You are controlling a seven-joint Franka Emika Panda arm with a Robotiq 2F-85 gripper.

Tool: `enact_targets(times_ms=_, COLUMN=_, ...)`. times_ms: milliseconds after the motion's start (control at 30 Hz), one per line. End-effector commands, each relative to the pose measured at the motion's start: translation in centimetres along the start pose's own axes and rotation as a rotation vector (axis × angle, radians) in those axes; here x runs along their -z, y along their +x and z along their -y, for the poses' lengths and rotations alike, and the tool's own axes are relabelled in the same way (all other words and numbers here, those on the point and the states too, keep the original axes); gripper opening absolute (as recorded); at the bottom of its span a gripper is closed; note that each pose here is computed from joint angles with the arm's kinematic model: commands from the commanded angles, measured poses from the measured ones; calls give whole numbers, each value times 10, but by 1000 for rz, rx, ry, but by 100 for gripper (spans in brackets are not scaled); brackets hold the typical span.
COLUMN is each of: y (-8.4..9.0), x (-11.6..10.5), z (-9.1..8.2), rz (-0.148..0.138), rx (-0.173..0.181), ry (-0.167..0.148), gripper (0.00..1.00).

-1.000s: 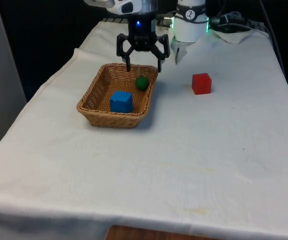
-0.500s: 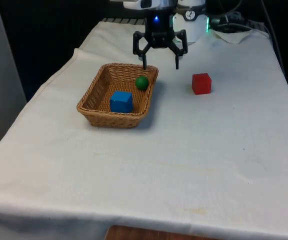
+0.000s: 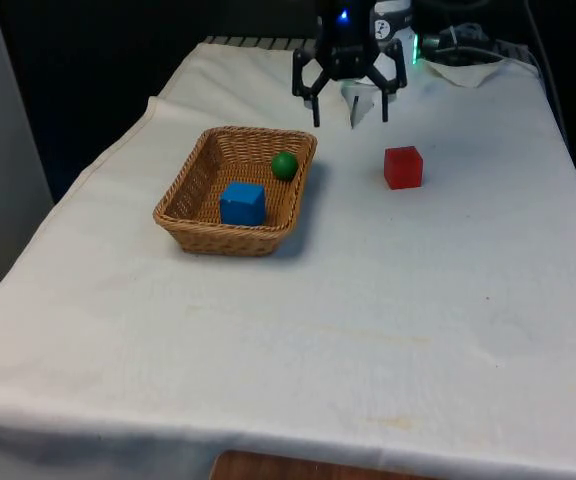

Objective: Place all non-red objects into the basket.

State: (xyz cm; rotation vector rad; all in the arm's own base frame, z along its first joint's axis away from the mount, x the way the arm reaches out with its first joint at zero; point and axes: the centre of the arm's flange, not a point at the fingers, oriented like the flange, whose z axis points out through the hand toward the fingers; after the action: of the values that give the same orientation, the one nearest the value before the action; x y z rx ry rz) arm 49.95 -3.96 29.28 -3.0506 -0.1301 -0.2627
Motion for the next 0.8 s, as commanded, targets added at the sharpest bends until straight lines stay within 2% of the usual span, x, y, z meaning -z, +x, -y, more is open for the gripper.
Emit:
enact_targets(times_ms=0, y=1, x=2, z=2, rz=8, rx=5, ry=-10, gripper=100)
enact_targets(times_ms=67, y=2, x=5, z=6, rz=9, rx=16, ry=-7, gripper=100)
enact_targets(times_ms=100, y=2, x=6, z=6, rz=-1, rx=16, ry=6, gripper=100)
enact_targets(times_ms=133, y=3, x=7, z=8, rz=11, rx=21, ry=-5, gripper=100)
enact_targets(times_ms=233, y=5, x=14, z=14, rz=18, rx=33, ry=1, gripper=100)
enact_targets(times_ms=400, y=7, x=23, z=24, rz=46, rx=47, ry=16, gripper=100)
enact_targets(times_ms=433, y=7, x=23, z=23, rz=32, rx=48, ry=26, gripper=100)
enact_targets(times_ms=500, y=8, x=25, z=26, rz=65, rx=50, ry=24, gripper=100)
enact_targets(times_ms=633, y=9, x=27, z=27, rz=91, rx=48, ry=32, gripper=100)
enact_targets(times_ms=667, y=10, x=27, z=28, rz=75, rx=53, ry=44, gripper=100)
enact_targets(times_ms=700, y=10, x=27, z=27, rz=97, rx=49, ry=33, gripper=100)
enact_targets(times_ms=767, y=12, x=28, z=23, rz=114, rx=44, ry=31, gripper=100)
